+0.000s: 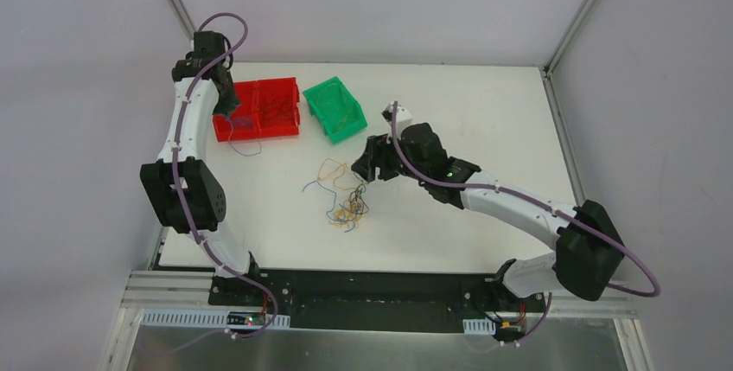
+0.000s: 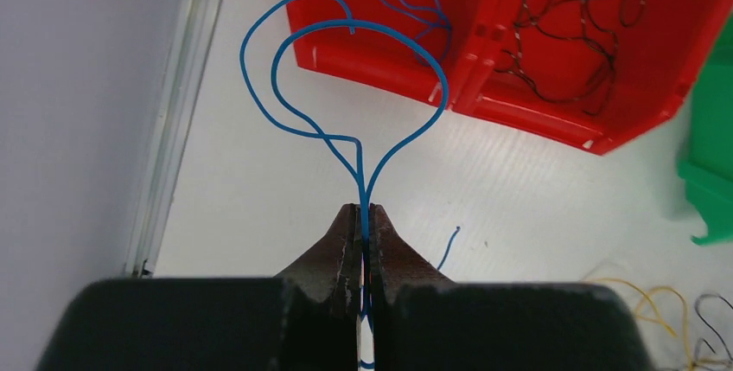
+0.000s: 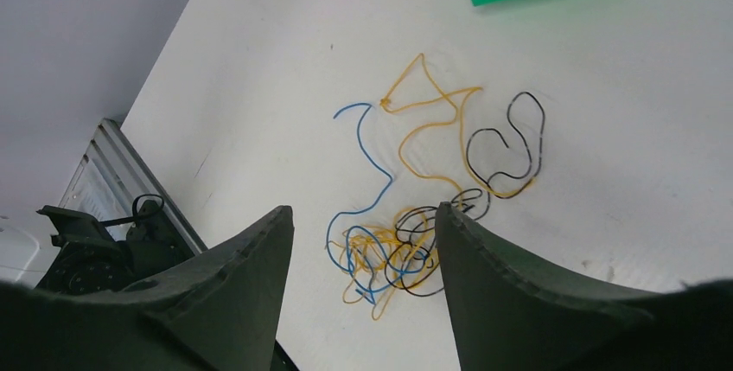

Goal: Untangle the cables
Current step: Pick up the cable at the center of the board, then place the cable in the bin.

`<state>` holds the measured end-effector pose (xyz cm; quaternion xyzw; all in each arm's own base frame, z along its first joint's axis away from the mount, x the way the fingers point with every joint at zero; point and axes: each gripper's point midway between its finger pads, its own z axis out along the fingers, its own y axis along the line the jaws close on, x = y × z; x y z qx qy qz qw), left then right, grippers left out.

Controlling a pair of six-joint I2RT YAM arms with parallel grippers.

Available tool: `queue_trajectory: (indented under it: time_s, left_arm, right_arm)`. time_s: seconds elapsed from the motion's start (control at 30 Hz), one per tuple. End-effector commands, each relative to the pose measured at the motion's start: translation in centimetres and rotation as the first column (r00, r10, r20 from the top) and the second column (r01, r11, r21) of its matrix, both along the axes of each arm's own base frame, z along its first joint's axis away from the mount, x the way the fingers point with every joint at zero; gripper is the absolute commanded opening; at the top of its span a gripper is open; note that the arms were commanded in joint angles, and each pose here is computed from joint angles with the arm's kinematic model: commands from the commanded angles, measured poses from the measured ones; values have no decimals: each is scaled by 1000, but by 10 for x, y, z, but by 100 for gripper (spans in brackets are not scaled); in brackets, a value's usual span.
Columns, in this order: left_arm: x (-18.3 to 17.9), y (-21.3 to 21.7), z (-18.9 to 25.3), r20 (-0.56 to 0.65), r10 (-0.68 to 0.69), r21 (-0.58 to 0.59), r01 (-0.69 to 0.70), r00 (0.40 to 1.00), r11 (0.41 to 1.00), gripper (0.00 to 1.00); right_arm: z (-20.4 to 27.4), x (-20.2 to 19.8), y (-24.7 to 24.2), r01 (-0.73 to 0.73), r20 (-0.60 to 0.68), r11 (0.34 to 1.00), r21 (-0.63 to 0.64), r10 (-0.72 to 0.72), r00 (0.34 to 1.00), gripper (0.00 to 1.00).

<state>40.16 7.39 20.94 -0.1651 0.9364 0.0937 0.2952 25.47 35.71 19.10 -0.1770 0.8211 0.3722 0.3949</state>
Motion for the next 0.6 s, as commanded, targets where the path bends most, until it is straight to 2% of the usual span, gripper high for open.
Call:
queue_trajectory:
  time_s: [0.0,0.17,0.33,0.57]
  left_arm:
    - [8,46,26,75,109,225,-123,991,966,0]
    - [28,70,42,256,146,330,-229,955,916,0]
    - [44,88,49,349,128,430,-280,928,858,0]
    - [66,90,37,437,118,411,-315,892,855,0]
  right_arm:
    - [17,1,-24,61,16,997,54,-62,998,64]
    - [27,1,-38,85,24,993,82,-88,996,64]
    - [30,1,-45,96,19,991,97,-98,995,64]
    - [41,-2,-57,118,30,986,116,-122,992,64]
